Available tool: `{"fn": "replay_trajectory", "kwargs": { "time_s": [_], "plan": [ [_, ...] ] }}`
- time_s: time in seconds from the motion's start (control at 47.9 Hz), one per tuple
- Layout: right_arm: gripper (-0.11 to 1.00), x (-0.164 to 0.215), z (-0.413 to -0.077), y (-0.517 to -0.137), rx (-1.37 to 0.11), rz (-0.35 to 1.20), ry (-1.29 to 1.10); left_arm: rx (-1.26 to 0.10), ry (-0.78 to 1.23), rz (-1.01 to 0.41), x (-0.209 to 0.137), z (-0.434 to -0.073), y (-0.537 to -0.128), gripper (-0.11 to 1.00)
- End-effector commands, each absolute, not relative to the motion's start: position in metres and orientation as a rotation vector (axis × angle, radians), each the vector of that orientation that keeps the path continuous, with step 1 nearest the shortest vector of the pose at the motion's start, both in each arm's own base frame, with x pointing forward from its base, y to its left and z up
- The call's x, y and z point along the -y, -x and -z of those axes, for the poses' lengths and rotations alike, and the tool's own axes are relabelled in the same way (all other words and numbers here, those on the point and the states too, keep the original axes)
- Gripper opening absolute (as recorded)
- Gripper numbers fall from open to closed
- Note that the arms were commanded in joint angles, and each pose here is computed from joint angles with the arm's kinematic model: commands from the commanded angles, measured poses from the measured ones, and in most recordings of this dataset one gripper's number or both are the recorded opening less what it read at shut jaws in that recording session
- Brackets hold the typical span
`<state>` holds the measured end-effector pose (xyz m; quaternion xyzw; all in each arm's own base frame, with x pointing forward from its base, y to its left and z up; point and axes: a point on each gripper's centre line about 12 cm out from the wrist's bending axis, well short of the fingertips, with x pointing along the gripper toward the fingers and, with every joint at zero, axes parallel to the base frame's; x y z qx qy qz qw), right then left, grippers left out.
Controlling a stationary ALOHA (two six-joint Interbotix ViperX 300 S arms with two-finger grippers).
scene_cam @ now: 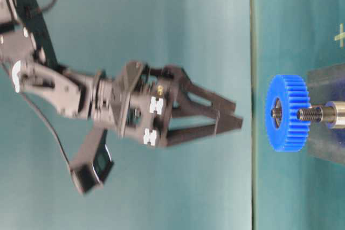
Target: Fit the large gear onto the shaft.
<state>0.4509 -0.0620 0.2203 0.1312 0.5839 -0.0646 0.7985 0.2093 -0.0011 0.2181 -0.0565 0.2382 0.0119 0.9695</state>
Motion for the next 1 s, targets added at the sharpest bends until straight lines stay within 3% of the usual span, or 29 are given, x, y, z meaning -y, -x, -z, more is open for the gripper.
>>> {"fn": "replay_trajectory", "kwargs": {
  "time_s": [0.0, 0.981],
  "plan": [
    [0.88, 0.057, -0.247, -0.441, -1.163, 0.126, -0.258, -0.463, 0.11, -0.022, 0.001, -0.223, -0.212, 0.0],
    [0.87, 0.043, -0.238, -0.368, -0.886, 0.138, -0.225, -0.426, 0.067, -0.013, 0.0, -0.229, -0.214, 0.0]
  ]
}}
